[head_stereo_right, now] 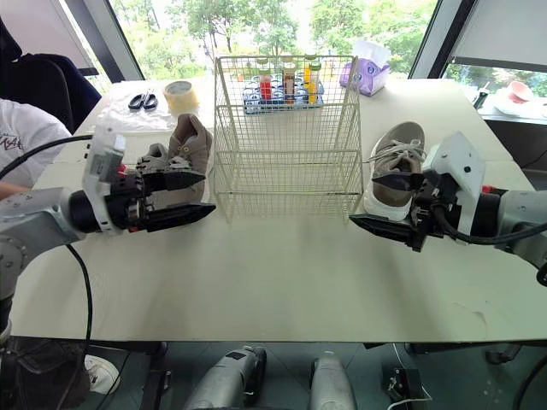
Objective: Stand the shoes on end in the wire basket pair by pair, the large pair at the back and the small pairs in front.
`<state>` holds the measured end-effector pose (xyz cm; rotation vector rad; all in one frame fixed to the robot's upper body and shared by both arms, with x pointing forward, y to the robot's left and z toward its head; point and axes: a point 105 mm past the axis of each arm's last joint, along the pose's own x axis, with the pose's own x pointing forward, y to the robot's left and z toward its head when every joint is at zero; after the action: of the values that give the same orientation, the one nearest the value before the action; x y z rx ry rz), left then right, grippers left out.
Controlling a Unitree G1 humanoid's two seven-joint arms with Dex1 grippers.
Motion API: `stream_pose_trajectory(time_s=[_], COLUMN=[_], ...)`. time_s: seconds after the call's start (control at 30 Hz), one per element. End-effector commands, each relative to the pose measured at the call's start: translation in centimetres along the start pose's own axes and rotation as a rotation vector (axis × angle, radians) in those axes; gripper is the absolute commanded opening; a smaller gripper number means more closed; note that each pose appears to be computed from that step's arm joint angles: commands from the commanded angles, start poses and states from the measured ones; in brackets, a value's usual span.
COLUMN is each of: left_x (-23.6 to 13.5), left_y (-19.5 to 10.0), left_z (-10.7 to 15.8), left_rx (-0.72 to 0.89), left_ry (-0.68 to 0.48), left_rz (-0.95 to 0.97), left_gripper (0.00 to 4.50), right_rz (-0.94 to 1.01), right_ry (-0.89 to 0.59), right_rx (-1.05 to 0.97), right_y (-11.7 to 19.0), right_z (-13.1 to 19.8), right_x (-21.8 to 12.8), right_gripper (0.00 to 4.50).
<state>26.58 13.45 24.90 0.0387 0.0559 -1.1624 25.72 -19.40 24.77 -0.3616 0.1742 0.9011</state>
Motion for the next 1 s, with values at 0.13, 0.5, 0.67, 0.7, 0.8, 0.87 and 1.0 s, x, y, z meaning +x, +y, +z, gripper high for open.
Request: stream_pose_trajectory(time_s=[0.13, 0.5, 0.67, 0.7, 0.8, 0.87, 1.0], left_x=[0.0, 0.4, 0.9, 0.9, 1.2, 1.3, 1.4], left_y=[-0.4, -0.4, -0.4, -0.4, -0.4, -0.5, -0.6], left_z=[1.0, 1.1, 1.0, 1.1, 1.0, 1.0, 0.9], left_rx=[0.043, 0.046, 0.052, 0.052, 0.055, 0.058, 0.063], left_ry=[-0.015, -0.029, -0.041, -0.044, -0.052, -0.056, -0.066], left_rz=[-0.026, -0.029, -0.033, -0.034, -0.035, -0.036, -0.025], left_gripper=[4.06, 4.06, 4.06, 4.06, 4.06, 4.06, 4.06], right_rz=[-0.019, 0.04, 0.092, 0.1, 0.111, 0.113, 0.138], right_ry=[-0.011, 0.007, 0.064, 0.084, 0.141, 0.165, 0.229], right_rx=[-0.063, -0.213, -0.359, -0.386, -0.458, -0.479, -0.532], right_y=[0.2, 0.0, -0.3, -0.5, -1.4, -2.2, -3.1], right_z=[0.7, 1.2, 0.9, 0.6, -0.3, -0.7, -1.7], right_x=[0.1, 2.5, 5.3, 5.8, 7.5, 8.5, 9.7], right_gripper=[4.5, 4.5, 4.5, 4.5, 4.5, 4.5, 4.5])
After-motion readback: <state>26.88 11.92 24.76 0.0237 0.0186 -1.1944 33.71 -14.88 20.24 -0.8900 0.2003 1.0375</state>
